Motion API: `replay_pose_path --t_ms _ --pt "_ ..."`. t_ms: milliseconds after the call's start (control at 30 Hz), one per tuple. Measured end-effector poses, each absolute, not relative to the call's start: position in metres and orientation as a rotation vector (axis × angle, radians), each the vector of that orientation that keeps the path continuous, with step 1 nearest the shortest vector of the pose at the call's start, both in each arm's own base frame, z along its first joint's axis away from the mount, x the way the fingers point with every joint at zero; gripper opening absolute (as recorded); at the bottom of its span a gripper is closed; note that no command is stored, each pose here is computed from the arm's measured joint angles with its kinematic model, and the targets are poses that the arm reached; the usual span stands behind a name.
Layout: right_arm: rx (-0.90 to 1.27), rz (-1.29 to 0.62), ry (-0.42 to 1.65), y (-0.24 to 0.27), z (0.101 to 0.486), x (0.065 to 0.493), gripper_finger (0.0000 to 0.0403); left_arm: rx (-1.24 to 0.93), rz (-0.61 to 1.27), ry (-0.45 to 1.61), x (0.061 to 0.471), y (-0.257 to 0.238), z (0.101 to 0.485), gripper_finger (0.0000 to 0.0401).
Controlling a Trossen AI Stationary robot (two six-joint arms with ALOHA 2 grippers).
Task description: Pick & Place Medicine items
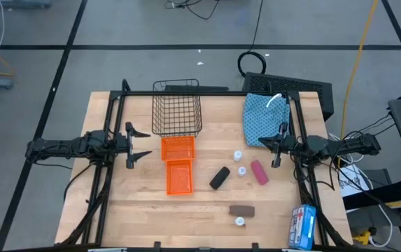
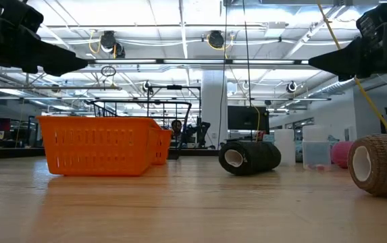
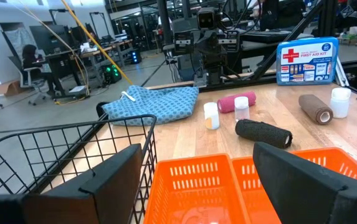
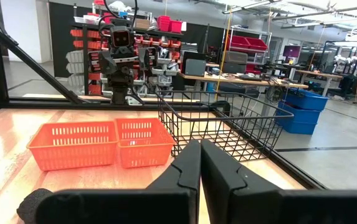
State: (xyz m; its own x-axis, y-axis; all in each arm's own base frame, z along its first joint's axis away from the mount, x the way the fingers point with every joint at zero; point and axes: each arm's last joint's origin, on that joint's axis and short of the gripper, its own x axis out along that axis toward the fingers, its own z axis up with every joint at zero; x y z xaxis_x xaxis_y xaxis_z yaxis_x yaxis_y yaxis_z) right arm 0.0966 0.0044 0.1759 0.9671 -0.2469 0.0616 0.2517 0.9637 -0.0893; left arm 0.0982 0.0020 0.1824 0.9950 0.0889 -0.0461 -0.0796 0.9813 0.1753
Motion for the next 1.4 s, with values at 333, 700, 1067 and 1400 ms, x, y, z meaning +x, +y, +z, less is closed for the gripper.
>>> replay_pose_path --t_ms 333,700,1067,1400 --pt "-0.094 -0.252 -0.06 0.004 0.177 0.097 0.0004 0.174 0.084 0.054 0.098 0.002 0.182 0.031" --pt "0.002 -0.265 -0.316 0.004 0.201 0.092 0.0005 0.174 0.085 0.054 0.098 0.002 0.182 0.031" --pt "-0.171 -0.655 -0.246 -0.009 0.203 0.088 0.0007 0.174 0.084 0.054 0.098 0.002 0.182 0.031" --pt "-0.158 -0.795 -0.139 -0.024 0.206 0.107 0.0119 0.174 0.085 0.054 0.098 0.002 0.182 0.031"
